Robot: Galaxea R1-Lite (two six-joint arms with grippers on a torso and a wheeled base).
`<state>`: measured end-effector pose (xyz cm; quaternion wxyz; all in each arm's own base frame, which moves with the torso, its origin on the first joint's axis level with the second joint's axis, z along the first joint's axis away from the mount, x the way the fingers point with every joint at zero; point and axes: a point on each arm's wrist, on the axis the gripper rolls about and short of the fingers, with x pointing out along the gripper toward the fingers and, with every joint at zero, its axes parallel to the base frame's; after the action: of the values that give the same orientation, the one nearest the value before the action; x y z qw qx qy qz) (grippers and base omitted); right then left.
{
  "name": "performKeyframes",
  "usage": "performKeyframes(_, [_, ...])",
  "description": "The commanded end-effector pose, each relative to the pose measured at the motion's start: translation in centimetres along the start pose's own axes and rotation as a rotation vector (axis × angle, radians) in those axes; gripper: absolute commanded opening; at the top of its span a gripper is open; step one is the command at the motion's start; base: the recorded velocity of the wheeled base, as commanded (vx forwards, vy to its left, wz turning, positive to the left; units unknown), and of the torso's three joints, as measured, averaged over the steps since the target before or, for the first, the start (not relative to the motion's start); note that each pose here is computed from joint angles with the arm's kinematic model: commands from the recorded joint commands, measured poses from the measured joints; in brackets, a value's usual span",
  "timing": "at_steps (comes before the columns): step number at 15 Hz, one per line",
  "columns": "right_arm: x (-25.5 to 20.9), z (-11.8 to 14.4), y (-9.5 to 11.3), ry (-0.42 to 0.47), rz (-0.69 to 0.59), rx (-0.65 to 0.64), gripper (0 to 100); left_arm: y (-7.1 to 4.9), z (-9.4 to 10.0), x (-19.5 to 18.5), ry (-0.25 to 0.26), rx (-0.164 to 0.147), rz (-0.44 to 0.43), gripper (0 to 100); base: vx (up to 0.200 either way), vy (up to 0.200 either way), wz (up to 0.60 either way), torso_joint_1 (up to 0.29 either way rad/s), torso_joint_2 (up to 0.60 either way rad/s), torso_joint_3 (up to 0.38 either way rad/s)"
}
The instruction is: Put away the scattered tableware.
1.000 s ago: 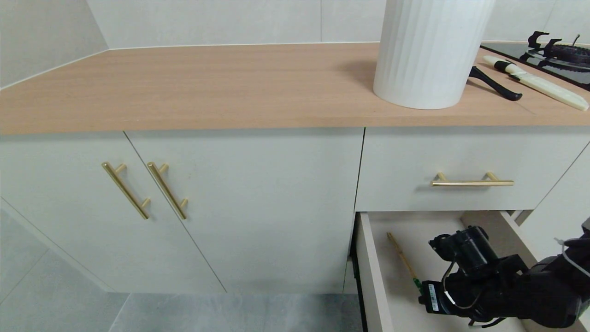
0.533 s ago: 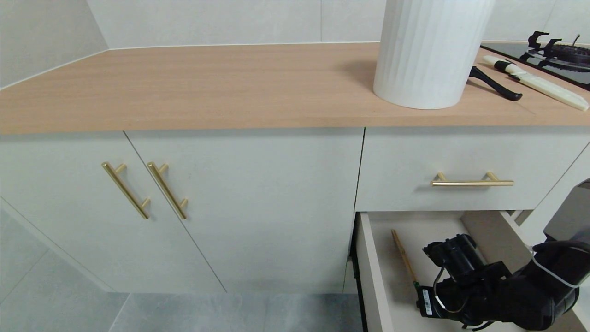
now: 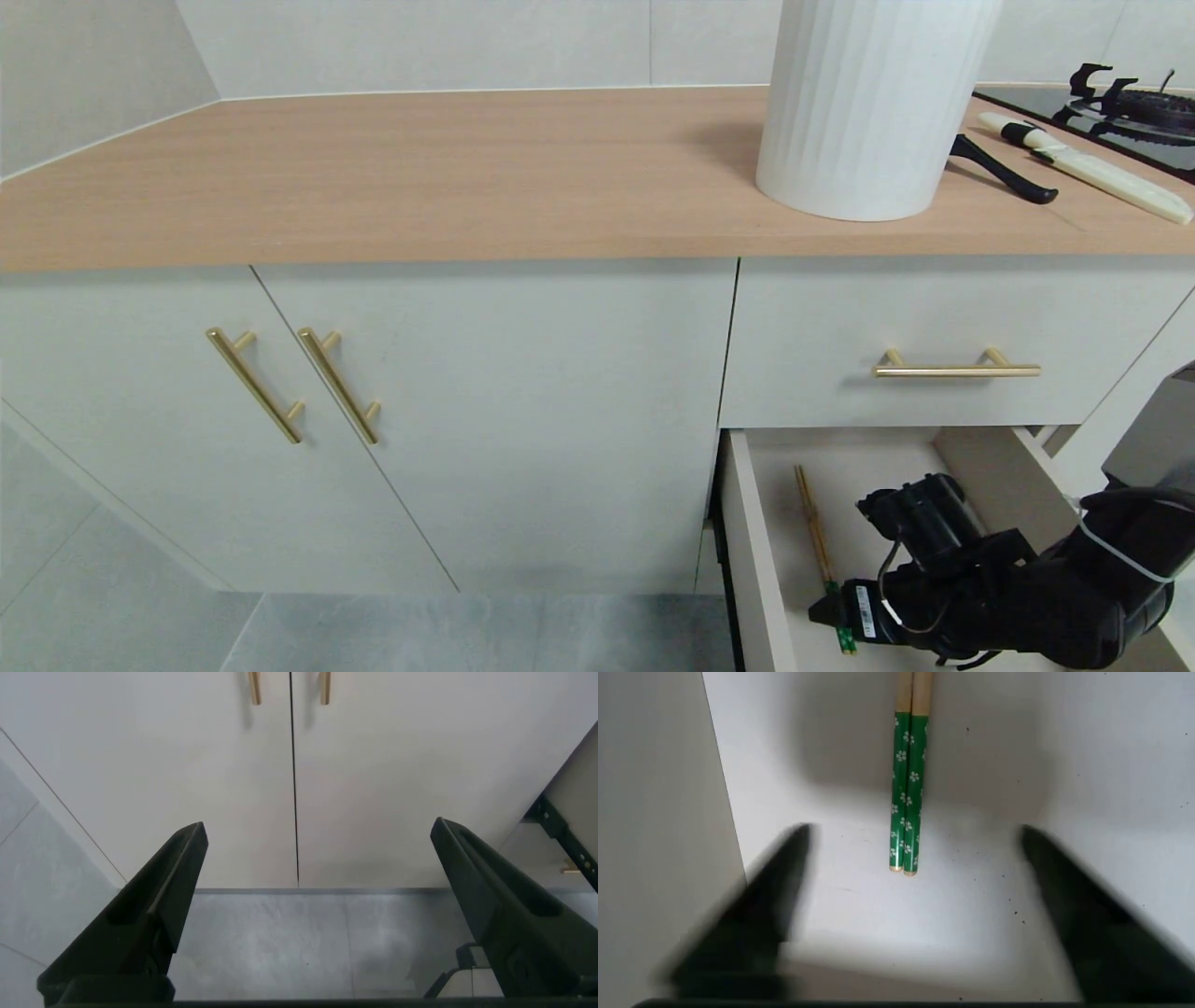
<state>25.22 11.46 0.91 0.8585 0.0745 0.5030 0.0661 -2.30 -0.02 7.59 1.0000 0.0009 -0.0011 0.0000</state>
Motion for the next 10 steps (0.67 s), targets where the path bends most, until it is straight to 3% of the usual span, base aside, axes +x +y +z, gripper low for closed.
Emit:
performKeyframes(1, [-1.3,0.4,0.2,-0.041,0.020,-0.001,100,0.0,0.0,0.0,0.001,0.000,0.000,100,0.000,0.000,0.00,0.000,0.00,0.000])
performKeyframes(5, [-9.7,2.7,-0.1,-0.239,0.078,0.021,100,0.0,0.0,0.0,0.001,0.000,0.000,100,0.000,0.000,0.00,0.000,0.00,0.000])
performKeyframes(10, [-20.7,3.2,-1.6,-0.331,0.056,0.011,100,0.0,0.0,0.0,0.001,0.000,0.000,100,0.000,0.000,0.00,0.000,0.00,0.000])
